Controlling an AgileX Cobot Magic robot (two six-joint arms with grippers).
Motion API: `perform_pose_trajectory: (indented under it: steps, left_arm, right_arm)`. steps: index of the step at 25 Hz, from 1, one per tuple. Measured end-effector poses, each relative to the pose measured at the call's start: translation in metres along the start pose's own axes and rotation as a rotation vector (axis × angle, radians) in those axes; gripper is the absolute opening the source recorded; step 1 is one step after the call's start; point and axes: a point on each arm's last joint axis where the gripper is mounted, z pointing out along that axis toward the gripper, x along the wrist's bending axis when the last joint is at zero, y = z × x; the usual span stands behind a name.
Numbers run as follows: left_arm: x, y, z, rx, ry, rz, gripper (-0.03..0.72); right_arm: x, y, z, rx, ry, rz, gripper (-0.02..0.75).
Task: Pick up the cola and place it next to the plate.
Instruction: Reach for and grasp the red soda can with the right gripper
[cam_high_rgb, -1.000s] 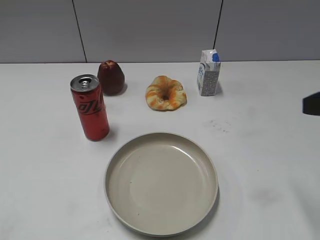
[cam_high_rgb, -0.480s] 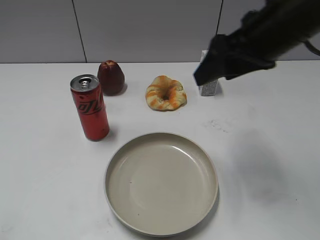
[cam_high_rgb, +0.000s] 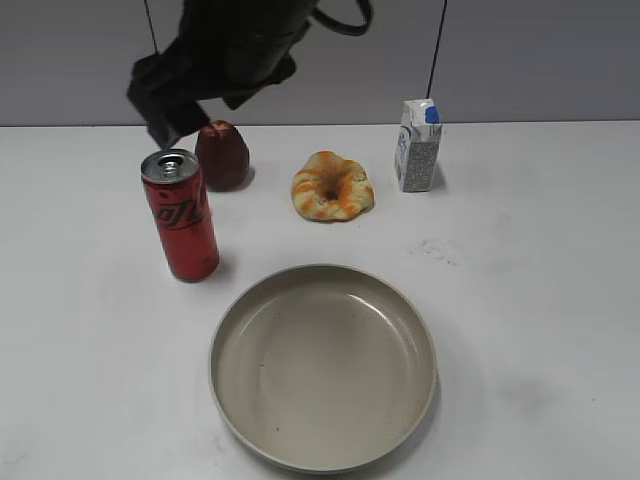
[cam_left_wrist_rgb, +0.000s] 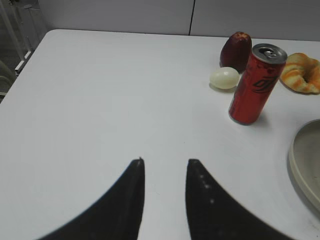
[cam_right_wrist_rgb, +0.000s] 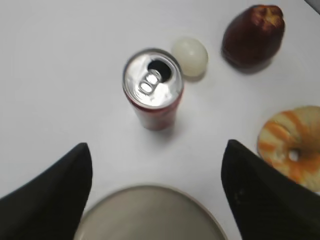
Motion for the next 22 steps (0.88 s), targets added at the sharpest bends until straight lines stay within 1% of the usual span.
perform_pose_trajectory:
  steps: [3,7,13,18,22]
  left_arm:
    - [0.000,0.000,0.000,0.000,0.000,0.000,0.228]
    - [0.000,0.000,0.000,0.000,0.000,0.000,0.228]
    - [0.000,0.000,0.000,0.000,0.000,0.000,0.228]
    - [0.000,0.000,0.000,0.000,0.000,0.000,0.228]
    - [0.000,0.000,0.000,0.000,0.000,0.000,0.228]
  right_arm:
    - [0.010,0.011,0.026,0.000,0.020,-0.008,0.648]
    - [0.010,0.017,0.052,-0.007,0.038,0.014,0.652]
    - [0.005,0.010,0.089,-0.010,0.028,0.027,0.654]
    - [0.001,0.006,0.107,-0.028,0.005,0.015,0.654]
    - [-0.002,-0.002,0.123,-0.005,-0.016,-0.004,0.643]
